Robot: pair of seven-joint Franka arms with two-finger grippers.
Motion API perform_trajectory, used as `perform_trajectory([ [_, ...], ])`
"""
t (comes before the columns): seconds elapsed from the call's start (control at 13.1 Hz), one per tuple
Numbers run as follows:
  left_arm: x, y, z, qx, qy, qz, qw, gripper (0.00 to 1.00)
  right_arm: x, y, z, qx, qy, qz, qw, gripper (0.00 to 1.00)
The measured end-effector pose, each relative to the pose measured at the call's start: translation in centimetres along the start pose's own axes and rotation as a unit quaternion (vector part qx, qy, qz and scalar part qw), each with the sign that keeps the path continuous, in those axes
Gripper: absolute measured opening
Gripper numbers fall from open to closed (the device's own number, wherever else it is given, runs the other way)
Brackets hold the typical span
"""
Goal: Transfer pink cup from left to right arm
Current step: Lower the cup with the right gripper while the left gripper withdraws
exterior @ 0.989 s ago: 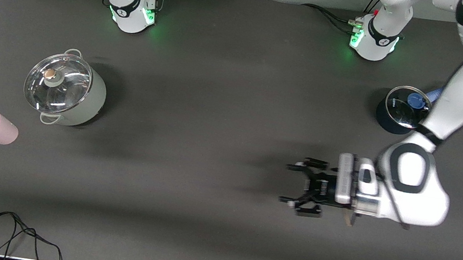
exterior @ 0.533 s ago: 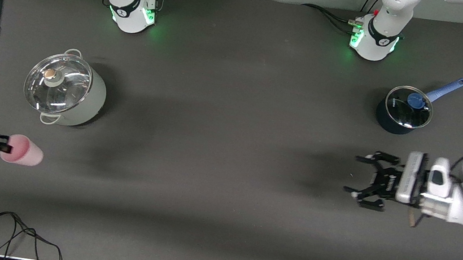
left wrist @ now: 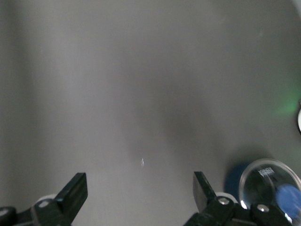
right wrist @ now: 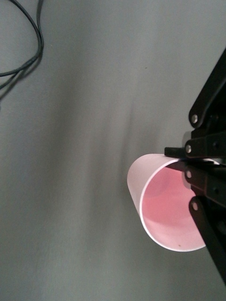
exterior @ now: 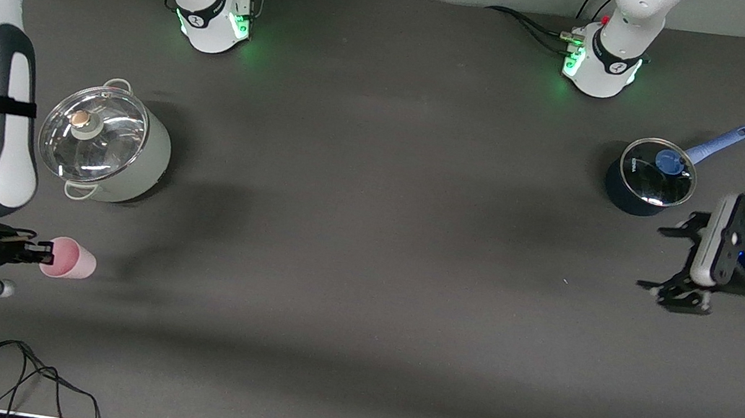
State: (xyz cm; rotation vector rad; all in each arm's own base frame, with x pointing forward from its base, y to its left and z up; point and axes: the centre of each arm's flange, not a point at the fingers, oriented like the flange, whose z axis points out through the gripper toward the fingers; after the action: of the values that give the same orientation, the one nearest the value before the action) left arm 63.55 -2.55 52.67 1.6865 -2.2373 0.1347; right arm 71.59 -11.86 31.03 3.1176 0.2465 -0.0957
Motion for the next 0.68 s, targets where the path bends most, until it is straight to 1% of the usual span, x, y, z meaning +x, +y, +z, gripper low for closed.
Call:
perform_trajectory([
  [0.08,1.0,0.7,-1.3,0.007,-0.03,-0.018,0.999,1.0,0.1,0.3,1.3,-0.001,0.0,-0.001,1.0,0.03],
  [0.15,1.8,1.3,-2.4,0.014,-0.052,-0.043,0.998,1.0,0.2,0.5,2.4,-0.003,0.0,-0.005,1.0,0.03],
  [0.3,2.5,2.1,-3.9,0.031,-0.083,-0.102,0.991,1.0,0.1,1.4,3.6,-0.003,-0.003,-0.014,1.0,0.03],
  [0.38,2.7,2.4,-4.4,0.038,-0.09,-0.139,0.986,1.0,-0.1,1.9,3.7,-0.002,-0.004,-0.015,1.0,0.03],
  [0.46,3.0,2.5,-4.7,0.046,-0.092,-0.184,0.978,1.0,-0.3,2.3,3.9,-0.002,-0.005,-0.014,1.0,0.03],
  [0.53,3.1,2.6,-4.8,0.051,-0.092,-0.229,0.968,1.0,-0.3,2.4,4.2,-0.001,-0.007,-0.014,1.0,0.03],
  [0.68,3.1,2.6,-4.8,0.058,-0.089,-0.3,0.948,1.0,-0.3,2.3,5.3,0.001,-0.014,-0.015,1.0,0.03],
])
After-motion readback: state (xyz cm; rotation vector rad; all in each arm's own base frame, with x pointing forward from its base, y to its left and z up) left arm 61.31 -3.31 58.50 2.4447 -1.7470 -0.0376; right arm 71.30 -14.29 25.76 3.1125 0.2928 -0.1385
